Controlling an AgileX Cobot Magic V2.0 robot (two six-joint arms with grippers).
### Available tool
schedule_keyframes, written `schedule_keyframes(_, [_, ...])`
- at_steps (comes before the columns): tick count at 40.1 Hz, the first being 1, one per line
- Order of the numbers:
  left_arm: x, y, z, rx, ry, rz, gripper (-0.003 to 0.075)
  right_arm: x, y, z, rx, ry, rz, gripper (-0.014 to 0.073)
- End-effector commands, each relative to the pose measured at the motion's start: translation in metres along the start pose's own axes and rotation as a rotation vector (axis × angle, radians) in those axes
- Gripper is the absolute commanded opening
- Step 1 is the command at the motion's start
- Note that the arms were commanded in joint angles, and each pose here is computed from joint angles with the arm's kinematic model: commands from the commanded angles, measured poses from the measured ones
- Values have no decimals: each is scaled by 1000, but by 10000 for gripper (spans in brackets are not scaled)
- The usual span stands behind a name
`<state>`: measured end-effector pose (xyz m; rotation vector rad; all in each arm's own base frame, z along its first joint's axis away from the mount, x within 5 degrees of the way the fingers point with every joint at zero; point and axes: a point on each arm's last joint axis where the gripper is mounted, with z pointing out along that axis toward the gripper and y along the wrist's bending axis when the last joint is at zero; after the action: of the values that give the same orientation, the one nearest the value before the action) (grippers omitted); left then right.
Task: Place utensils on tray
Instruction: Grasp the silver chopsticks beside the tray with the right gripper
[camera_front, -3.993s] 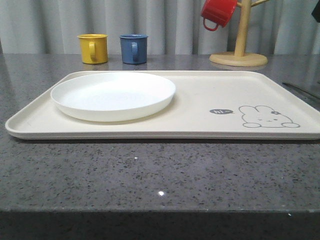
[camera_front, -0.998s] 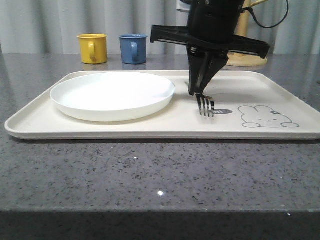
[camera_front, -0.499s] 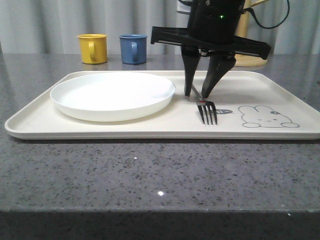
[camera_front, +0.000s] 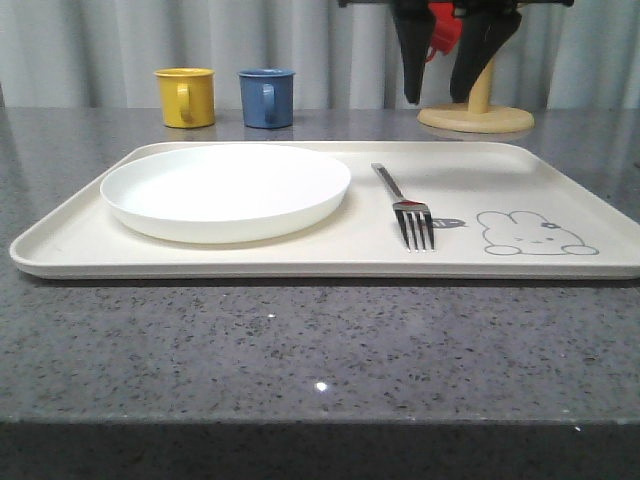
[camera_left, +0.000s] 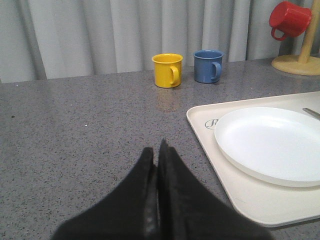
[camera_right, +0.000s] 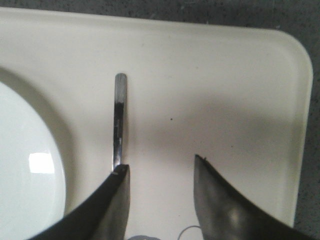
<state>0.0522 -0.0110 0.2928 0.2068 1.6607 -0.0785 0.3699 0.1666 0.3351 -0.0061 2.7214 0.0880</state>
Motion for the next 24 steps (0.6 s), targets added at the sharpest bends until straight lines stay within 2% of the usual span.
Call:
schedule_keyframes(1, [-15,1,-2,-9,-89,-20,-18,2,-24,-46,-3,0,-36,337])
schedule_keyframes(5, [-15,1,-2,-9,-89,-20,-18,4,-50,-53,1,6,-42,338])
schedule_keyframes(14, [-15,1,-2,-9,-89,-20,-18,27,-128,-64,97,40,58,340])
schedule_keyframes(19, [-15,1,-2,-9,-89,-20,-18,40,-166,-56,144,99,123,340])
schedule_keyframes(24, [-15,1,-2,-9,-89,-20,-18,49,-194,-42,148,138,173,340])
